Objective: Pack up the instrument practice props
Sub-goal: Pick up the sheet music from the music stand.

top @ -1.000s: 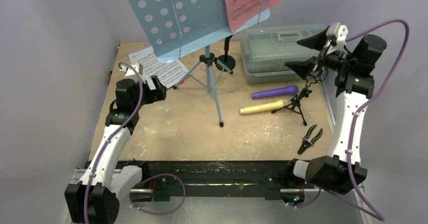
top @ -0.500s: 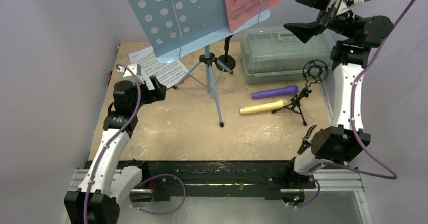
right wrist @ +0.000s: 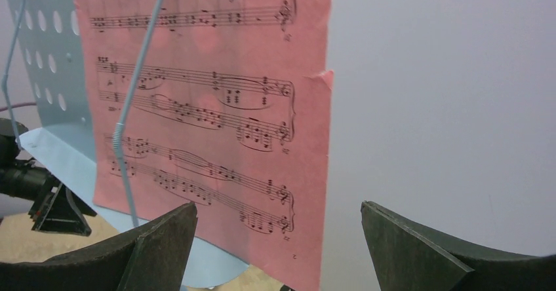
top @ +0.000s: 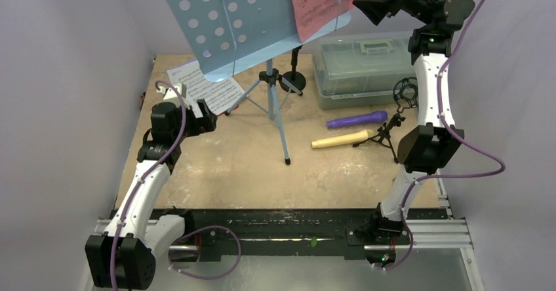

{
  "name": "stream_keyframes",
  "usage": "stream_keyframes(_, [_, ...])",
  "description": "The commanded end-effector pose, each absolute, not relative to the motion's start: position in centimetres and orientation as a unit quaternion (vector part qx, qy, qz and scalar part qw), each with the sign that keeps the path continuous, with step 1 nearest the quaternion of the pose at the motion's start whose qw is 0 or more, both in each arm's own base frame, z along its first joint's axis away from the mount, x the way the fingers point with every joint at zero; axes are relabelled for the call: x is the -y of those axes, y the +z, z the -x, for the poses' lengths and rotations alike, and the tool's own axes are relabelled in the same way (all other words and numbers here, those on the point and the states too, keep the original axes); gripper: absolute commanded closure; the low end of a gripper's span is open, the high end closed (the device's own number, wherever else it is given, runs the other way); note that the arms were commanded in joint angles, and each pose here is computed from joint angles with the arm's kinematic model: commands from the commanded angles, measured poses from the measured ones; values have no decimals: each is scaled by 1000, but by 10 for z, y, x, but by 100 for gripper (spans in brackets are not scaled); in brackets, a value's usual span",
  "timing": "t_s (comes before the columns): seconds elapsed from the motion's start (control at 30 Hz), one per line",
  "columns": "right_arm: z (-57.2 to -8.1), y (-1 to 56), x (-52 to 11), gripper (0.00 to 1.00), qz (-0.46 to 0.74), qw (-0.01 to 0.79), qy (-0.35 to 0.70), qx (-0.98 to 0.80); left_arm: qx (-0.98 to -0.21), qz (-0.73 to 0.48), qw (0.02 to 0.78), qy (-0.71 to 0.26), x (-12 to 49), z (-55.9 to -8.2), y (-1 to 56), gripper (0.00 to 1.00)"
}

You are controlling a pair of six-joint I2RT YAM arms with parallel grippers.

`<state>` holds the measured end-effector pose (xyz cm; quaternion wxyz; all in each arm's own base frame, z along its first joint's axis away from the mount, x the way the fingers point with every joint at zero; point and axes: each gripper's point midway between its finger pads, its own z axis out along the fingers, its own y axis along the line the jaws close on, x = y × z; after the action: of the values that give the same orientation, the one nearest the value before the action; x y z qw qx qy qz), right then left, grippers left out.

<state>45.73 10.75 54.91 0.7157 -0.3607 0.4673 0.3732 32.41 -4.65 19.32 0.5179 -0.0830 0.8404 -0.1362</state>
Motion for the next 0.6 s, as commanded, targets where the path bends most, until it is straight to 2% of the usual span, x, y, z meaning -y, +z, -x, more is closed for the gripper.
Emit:
stream_keyframes(0.0, [-448, 581, -112, 1, 350, 741, 369, -439, -833, 77, 531, -137, 45, -331, 206, 1])
stream_keyframes(0.37, [-441, 585, -128, 2, 353, 729, 401, -427, -832, 80, 530, -140, 43, -332, 206, 1])
stream_keyframes(0.57, [-430, 591, -141, 6, 353, 719, 423, -424, -827, 88, 539, -138, 37, -330, 210, 1])
